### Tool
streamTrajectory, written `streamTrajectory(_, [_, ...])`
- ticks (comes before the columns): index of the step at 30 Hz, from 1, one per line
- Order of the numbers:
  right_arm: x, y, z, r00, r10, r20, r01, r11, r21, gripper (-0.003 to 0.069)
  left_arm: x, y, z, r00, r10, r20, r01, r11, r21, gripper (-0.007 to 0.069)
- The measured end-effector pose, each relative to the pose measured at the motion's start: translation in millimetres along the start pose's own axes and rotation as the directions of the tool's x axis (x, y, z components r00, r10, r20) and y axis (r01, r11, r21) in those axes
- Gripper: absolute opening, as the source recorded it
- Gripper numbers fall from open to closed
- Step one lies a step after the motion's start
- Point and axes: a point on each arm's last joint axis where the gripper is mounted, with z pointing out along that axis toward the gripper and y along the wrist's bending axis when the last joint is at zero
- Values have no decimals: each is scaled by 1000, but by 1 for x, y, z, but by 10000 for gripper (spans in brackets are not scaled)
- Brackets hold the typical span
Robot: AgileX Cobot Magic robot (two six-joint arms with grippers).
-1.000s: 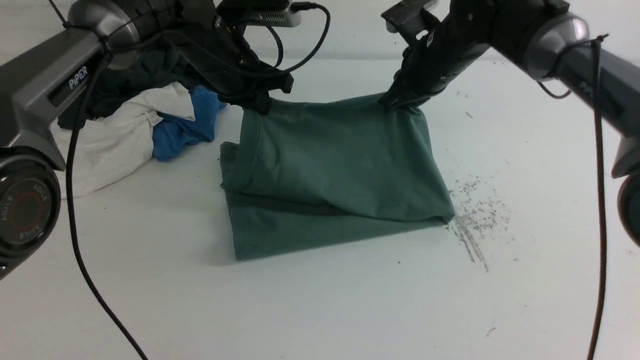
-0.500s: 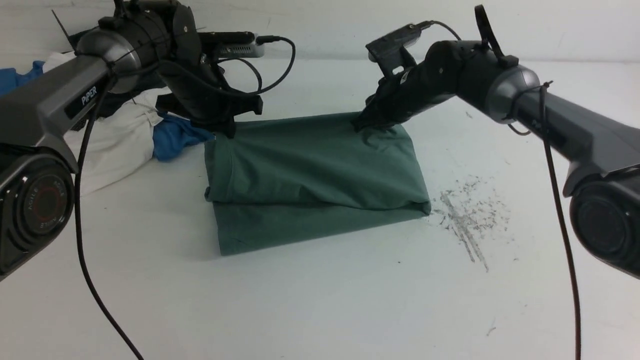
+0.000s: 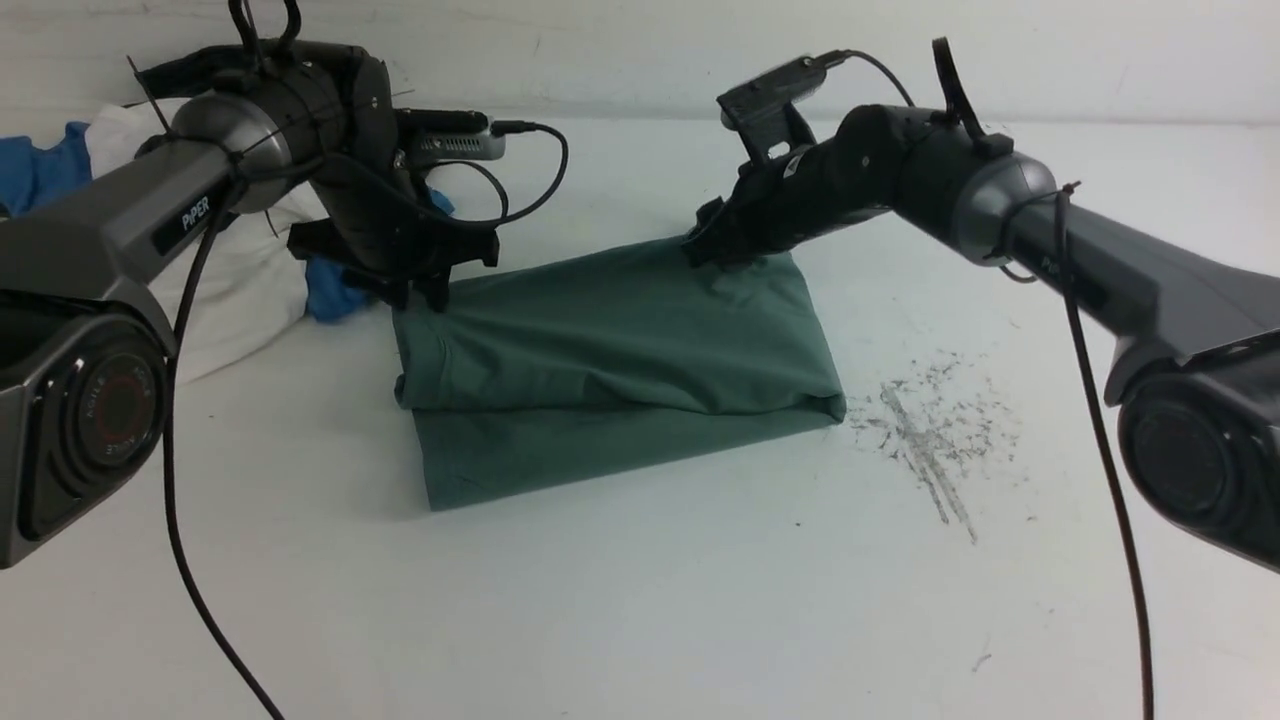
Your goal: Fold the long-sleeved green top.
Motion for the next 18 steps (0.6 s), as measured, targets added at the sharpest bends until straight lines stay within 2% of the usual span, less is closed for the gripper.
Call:
streamTrajectory(2, [-3,1,-9,999,-9,-34,8,1000,-18,374,0,4,-1,1000,3,-3,-3,999,-35,389])
streamTrajectory(3, [-4,1,-10,999,-10,-38,9,1000,-19,374,0,4,-1,1000,4,-5,-5,999,-38,389])
streamTrajectory(5, [-14,3,-31,997,-27,-68,24,999,-39,375,-2,7,-7,1000,14,-14,-15,997,-73,456])
streamTrajectory(9, [-30,4,-63,994,-52,-92,48,998,-52,374,-11,7,-30,1000,8,10,-7,996,-87,454])
streamTrajectory(11, [-36,4,-81,990,-53,-131,46,997,-59,370,-15,6,-50,1000,20,19,-19,997,-78,372])
streamTrajectory(13, [-35,6,-89,982,-60,-182,47,996,-75,344,-16,3,-68,998,58,17,-57,996,-72,243])
streamTrajectory(14, [-35,5,-91,981,-60,-187,46,996,-75,335,-16,2,-70,998,62,16,-61,996,-71,228])
streamTrajectory(15, [-29,7,-95,966,-55,-254,30,994,-101,283,-15,-2,-80,995,98,12,-98,993,-59,99])
streamTrajectory(16, [-29,7,-95,964,-53,-261,26,994,-103,275,-14,-4,-80,994,107,10,-106,993,-55,88])
streamTrajectory(18, [-21,5,-97,942,-14,-335,-26,993,-115,144,-11,-14,-83,989,148,-2,-148,989,3,13])
